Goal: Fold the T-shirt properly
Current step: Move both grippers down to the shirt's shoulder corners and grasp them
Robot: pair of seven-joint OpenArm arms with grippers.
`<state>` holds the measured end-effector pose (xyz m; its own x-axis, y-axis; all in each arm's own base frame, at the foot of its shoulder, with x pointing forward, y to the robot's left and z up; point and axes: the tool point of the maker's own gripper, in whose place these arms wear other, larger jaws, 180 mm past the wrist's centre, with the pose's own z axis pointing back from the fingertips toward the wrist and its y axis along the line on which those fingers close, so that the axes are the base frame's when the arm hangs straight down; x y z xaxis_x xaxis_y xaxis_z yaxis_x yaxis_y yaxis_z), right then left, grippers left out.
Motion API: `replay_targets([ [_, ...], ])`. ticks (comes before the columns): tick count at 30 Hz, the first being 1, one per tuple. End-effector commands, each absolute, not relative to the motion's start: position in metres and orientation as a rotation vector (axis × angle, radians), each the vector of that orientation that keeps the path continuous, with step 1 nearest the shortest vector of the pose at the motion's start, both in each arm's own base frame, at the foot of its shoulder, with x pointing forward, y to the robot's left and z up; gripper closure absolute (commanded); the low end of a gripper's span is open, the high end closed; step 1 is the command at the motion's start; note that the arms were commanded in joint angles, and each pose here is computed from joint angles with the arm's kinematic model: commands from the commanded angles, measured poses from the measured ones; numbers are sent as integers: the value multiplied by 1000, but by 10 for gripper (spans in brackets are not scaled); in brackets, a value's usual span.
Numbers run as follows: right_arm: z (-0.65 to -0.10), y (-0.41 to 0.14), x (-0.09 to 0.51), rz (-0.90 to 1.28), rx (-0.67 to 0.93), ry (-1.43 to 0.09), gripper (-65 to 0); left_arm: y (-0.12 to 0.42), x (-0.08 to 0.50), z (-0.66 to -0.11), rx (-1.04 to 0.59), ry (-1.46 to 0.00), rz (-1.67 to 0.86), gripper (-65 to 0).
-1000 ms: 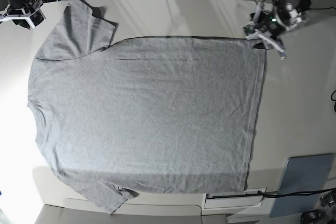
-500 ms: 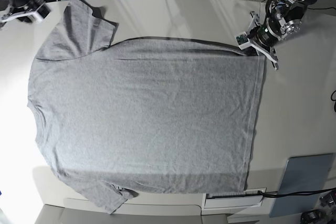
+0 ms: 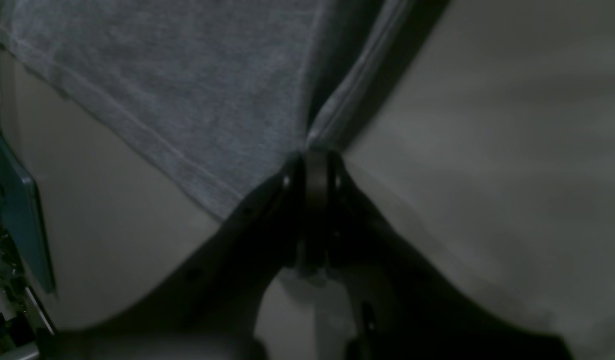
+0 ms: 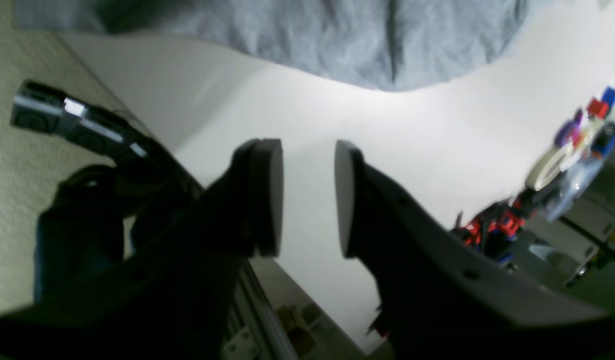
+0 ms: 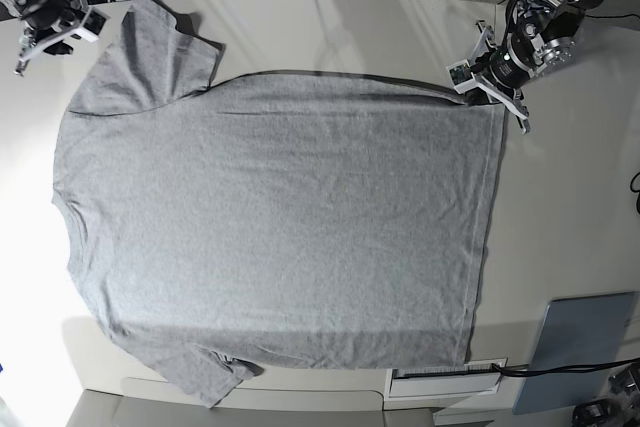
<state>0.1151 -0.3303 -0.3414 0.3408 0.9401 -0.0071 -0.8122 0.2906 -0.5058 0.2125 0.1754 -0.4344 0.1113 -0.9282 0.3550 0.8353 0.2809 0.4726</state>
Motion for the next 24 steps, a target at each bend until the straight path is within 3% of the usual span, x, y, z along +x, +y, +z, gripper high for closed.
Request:
replay_targets([
  [1,-345,-331,119,1224,-476,-312,-181,187,198,-445,172,-563,-1333,0],
  [8,-392,-324,127,1299,-462,-256,-181,187,198,-445,172,-563,-1333,0],
  [24,-421,-280,159,1372,-387,-325,-181,188,198,-445,172,-563,-1333,0],
])
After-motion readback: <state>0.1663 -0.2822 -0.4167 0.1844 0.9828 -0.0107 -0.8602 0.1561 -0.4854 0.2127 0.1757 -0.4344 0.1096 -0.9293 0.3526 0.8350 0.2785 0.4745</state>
